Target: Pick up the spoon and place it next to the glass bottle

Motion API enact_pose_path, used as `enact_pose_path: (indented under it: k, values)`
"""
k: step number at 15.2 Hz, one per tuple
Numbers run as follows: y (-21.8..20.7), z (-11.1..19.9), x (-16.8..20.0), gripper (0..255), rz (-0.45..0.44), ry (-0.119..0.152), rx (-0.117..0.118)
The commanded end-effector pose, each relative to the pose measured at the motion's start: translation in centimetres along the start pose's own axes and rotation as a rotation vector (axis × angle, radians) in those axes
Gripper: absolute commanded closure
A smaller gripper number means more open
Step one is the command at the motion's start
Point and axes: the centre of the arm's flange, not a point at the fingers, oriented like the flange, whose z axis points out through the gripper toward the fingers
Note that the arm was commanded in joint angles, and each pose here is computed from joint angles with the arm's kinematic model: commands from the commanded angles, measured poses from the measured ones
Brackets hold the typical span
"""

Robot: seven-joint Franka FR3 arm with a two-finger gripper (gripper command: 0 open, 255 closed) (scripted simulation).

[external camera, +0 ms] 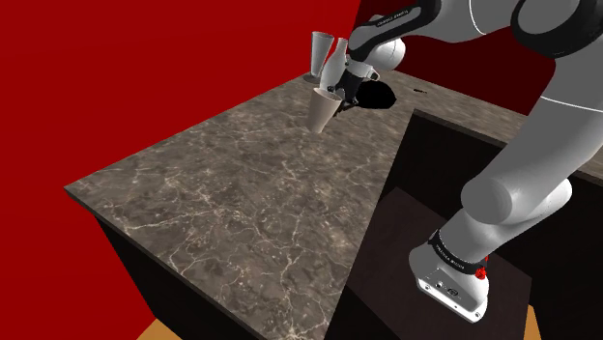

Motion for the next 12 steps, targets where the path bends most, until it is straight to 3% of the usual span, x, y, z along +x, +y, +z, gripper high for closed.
enact_pose_path:
  k: [1, 2, 3, 8, 12]
  values:
    - [0.5, 0.9, 0.4, 255, 0.009, -0.007, -0.013]
    - [0.5, 0.9, 0.4, 255, 0.009, -0.007, -0.013]
    - [0.3, 0.9, 0.3, 0, 0.009, -0.007, -0.013]
    - [0.5, 0.9, 0.4, 0, 0.009, -0.007, -0.013]
    - [0.5, -4.1, 0.5, 0, 0.009, -0.007, -0.013]
